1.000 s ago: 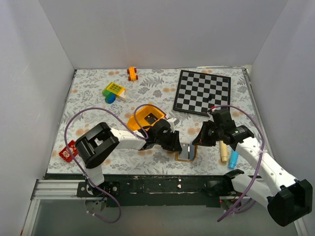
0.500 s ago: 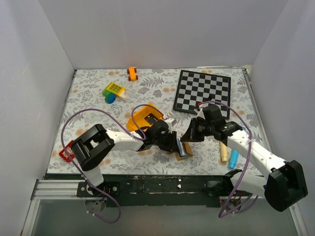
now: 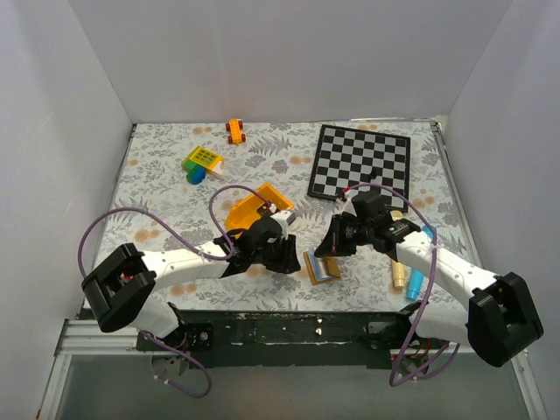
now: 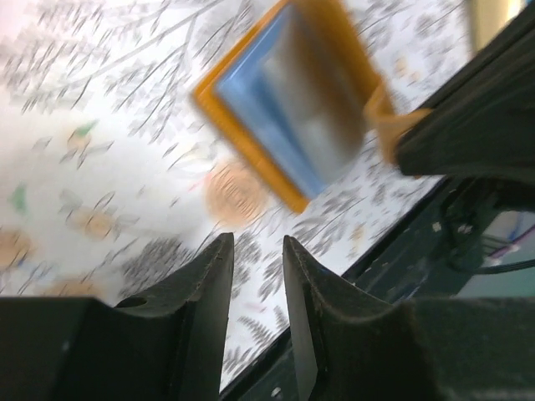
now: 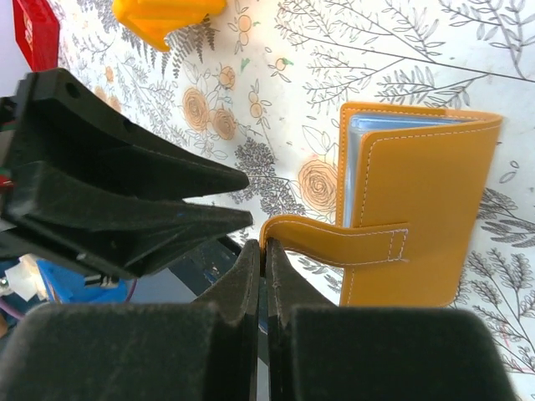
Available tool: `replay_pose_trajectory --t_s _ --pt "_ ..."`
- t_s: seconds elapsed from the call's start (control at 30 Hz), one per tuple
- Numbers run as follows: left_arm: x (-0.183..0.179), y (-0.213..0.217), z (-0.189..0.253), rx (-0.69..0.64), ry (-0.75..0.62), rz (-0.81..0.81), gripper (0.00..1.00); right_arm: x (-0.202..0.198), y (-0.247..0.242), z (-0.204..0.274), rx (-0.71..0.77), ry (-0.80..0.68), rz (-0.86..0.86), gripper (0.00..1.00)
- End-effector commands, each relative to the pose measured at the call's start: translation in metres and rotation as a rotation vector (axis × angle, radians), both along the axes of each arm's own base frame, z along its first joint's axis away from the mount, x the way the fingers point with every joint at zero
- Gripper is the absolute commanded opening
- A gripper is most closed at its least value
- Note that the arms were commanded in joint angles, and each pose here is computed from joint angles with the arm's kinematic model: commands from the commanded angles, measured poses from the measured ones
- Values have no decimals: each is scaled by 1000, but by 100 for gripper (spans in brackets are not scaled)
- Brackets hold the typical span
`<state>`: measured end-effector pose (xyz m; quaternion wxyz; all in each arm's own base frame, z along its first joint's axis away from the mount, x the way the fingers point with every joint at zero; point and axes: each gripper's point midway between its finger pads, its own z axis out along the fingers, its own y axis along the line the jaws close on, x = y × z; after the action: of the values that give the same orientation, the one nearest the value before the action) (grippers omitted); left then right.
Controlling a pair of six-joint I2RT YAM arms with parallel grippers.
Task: Put the credit cards into the card holder
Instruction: Close the card holder at the center of the board.
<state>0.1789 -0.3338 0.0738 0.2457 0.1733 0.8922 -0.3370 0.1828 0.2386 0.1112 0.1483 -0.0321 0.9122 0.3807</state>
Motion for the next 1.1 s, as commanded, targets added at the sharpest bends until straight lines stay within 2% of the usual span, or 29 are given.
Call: replay_pose_trajectory --t_s 0.0,0.33,0.53,0.67,0.7,0.8,0.83,0.9,1.07 --pt "-5 37 -13 87 7 91 29 0 14 2 33 -35 56 1" --pt "-8 68 -14 116 -5 203 26 -13 38 -39 -61 -3 158 1" --pt "-7 70 -12 119 -10 212 26 -17 50 -56 -82 24 201 3" --pt "-6 70 -12 124 -12 217 26 -17 53 -54 -78 18 210 28" --pt "-5 70 -11 124 -15 219 26 -16 53 -48 -73 8 208 33" --pt "-1 73 -10 138 -35 231 27 -8 51 -22 -72 -57 187 57" --pt "1 73 -10 143 -39 232 27 -5 51 -13 -73 -81 180 61" --pt "4 73 -8 145 -47 234 27 -1 48 1 -86 -116 173 64" --pt "17 59 18 94 -115 213 27 8 24 15 -161 -181 103 65"
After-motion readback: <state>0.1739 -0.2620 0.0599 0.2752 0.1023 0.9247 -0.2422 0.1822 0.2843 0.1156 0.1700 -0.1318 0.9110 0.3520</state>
